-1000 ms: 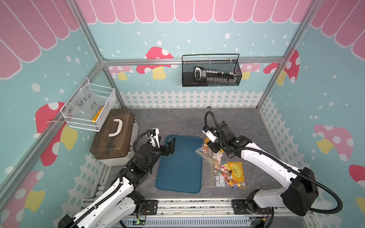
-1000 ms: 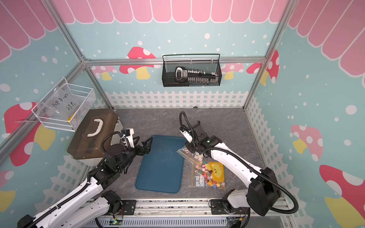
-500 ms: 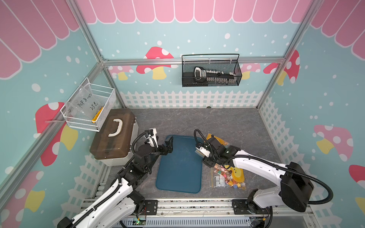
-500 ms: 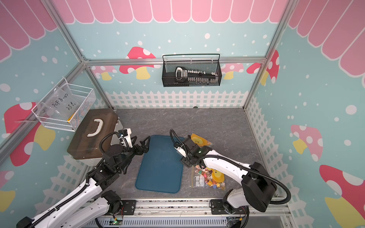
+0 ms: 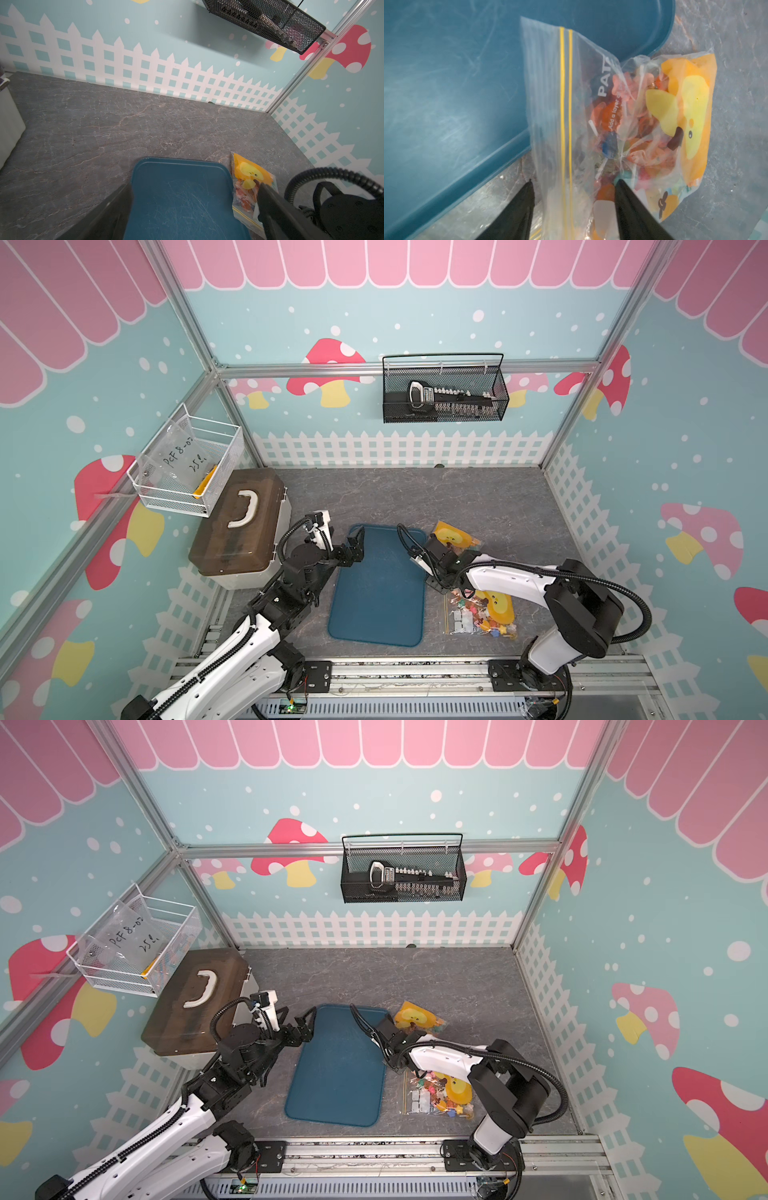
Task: Pour candies out of the ziploc bag
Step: Pick up the ziploc bag from the center of the board.
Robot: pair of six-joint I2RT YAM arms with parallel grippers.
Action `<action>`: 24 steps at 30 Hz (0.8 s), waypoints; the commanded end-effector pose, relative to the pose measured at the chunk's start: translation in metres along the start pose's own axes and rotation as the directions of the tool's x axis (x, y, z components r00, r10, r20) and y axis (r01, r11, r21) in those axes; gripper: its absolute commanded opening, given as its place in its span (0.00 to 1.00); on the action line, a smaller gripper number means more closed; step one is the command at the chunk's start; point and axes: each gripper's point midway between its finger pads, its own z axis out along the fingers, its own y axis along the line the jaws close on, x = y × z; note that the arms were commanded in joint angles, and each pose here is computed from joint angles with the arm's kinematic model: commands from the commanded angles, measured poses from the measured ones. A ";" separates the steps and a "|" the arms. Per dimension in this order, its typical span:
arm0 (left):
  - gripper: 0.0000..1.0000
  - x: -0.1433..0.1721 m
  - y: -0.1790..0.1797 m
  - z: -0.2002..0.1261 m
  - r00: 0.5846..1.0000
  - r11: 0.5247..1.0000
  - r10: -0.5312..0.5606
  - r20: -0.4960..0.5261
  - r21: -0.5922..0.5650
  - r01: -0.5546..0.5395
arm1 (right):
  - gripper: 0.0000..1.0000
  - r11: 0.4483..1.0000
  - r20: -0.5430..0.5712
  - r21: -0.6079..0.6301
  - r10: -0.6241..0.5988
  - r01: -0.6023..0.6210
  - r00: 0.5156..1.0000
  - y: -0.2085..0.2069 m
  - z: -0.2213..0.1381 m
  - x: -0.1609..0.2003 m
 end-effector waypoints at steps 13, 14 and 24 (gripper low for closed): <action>0.97 0.005 -0.001 0.003 1.000 1.000 -0.007 -0.022 0.001 0.007 | 0.00 0.993 0.072 0.083 0.077 -0.083 0.994 -0.024 -0.024 -0.020; 0.97 0.004 -0.003 0.003 1.000 1.000 -0.002 -0.020 0.006 0.002 | 0.00 0.992 0.085 0.087 0.083 -0.090 0.993 -0.028 -0.030 -0.023; 0.96 -0.007 -0.026 0.002 0.996 0.989 0.092 -0.012 0.114 -0.090 | 0.00 0.952 0.237 -0.090 0.307 -0.294 0.922 -0.072 -0.088 -0.060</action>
